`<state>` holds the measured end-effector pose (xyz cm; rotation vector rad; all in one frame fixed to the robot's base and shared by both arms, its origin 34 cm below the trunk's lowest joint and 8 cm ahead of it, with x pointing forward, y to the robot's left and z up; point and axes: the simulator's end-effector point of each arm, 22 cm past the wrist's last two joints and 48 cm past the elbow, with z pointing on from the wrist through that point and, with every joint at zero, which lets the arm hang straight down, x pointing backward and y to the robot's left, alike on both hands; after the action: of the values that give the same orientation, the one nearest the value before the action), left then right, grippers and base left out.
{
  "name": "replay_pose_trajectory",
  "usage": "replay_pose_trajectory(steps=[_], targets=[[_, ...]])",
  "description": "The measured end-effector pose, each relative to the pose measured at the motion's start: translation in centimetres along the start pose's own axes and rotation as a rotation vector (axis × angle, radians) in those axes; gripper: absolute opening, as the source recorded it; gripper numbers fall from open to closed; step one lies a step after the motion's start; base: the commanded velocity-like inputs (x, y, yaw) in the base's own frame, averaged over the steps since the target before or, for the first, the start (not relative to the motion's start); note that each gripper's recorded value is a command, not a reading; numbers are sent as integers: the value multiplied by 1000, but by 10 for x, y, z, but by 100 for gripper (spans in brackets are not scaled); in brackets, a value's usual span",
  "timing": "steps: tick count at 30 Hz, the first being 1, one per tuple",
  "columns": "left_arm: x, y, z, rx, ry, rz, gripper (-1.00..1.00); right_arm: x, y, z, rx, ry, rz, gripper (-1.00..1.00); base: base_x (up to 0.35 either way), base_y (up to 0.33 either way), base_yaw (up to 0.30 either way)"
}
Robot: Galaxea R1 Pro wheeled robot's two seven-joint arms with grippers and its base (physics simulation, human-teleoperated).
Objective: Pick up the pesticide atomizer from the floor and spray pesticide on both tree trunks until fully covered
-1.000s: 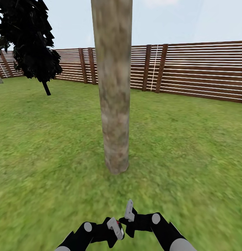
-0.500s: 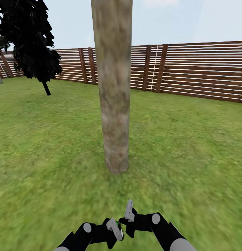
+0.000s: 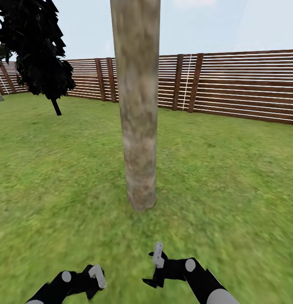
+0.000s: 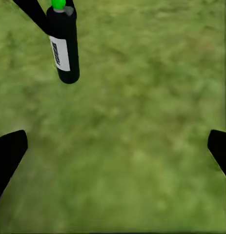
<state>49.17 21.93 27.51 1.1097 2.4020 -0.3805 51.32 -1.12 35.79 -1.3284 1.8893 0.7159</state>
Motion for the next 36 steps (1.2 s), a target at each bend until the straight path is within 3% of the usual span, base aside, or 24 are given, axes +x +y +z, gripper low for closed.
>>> replay_pose_trajectory(steps=[2,4,6,8,9,12,14,16,18,21,28,36], targets=[[-4,19,-3,-75,-34,-80,-100,5,-14,-4,56,3,11,100,0,0,0],[-5,44,-7,-189,-69,-202,-100,32,-55,-22,245,35,48,100,0,0,0],[-16,39,0,-212,-89,-249,-100,66,-77,-41,399,72,117,100,0,0,0],[-26,35,7,-243,-92,-290,-100,111,-92,-77,573,61,229,100,0,0,0],[-20,36,11,-290,-46,-360,-100,130,-103,-107,700,-3,317,100,0,0,0],[-13,26,18,-334,41,-525,-100,189,-97,-168,861,-8,439,100,0,0,0],[-17,23,21,-339,46,-612,-100,225,-85,-209,988,-25,542,100,0,0,0],[-28,31,20,-349,20,-678,-100,236,-81,-233,1085,-74,595,100,0,0,0],[-45,48,15,-350,33,-730,-100,238,-81,-242,1120,-94,609,100,0,0,0],[-47,54,11,-341,74,-752,-100,238,-81,-243,1124,-98,610,100,0,0,0],[-52,56,11,-338,82,-754,-100,238,-76,-237,1120,-99,626,100,141,0,-4],[-58,66,6,-359,63,-752,-100,243,-66,-231,1104,-86,650,100,327,-37,-261]])
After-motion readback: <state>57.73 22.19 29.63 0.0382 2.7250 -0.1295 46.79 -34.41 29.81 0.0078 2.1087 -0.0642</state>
